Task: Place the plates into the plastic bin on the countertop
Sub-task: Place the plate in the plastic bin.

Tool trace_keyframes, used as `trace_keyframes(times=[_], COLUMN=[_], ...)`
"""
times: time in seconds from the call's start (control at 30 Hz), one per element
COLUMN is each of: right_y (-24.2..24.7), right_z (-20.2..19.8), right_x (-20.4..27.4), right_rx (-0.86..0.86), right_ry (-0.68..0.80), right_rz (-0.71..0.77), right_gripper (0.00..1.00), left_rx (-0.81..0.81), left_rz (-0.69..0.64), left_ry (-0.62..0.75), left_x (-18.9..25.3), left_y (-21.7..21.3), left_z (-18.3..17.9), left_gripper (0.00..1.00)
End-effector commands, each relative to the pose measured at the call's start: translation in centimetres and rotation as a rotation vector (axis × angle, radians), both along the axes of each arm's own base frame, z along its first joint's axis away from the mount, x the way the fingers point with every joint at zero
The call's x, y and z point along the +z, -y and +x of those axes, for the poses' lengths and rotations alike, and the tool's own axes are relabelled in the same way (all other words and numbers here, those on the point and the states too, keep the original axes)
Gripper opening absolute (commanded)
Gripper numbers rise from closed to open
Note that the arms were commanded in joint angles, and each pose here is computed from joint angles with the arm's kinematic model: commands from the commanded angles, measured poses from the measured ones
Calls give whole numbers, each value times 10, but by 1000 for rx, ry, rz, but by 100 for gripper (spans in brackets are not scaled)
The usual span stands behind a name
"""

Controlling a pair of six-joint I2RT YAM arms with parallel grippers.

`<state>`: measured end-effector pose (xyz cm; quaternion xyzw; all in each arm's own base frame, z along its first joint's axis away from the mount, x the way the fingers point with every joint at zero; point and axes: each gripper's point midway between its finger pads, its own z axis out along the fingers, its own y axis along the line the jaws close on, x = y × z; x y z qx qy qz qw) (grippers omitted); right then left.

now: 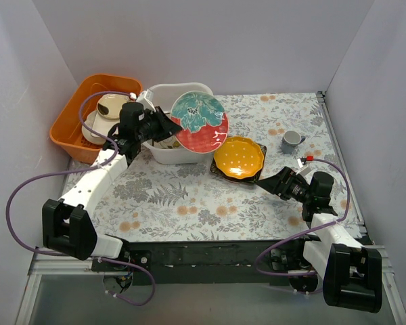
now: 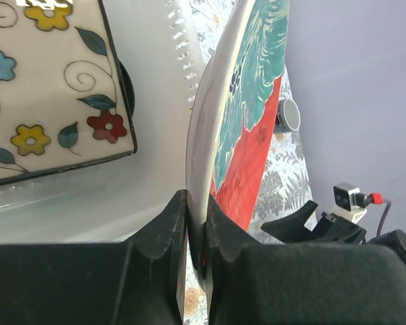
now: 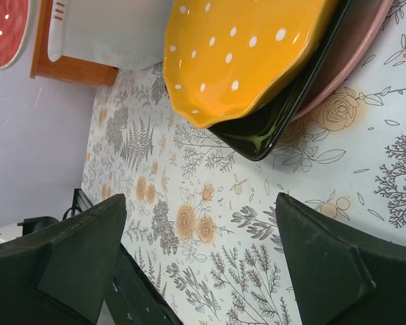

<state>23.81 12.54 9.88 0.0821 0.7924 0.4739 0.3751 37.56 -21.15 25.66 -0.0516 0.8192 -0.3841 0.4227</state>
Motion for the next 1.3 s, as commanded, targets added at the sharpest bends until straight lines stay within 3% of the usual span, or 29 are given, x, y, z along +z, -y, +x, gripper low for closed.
trace_keyframes(times=[0.0, 0.63, 1.27], right_y=[1, -1, -2], right_z=[6, 4, 2], right_x=[11, 6, 0], right_rx=[13, 26, 34], right_ry=[74, 75, 73], right_rz=[-18, -11, -1], right_gripper=[98, 98, 98], left_rx=[-26, 97, 186], left_rz=[-156, -223, -183], left_ry=[203, 199, 150], left_x=[88, 83, 55], left_y=[-4, -49, -63], left_z=[11, 49, 76], left_gripper=[0, 0, 0])
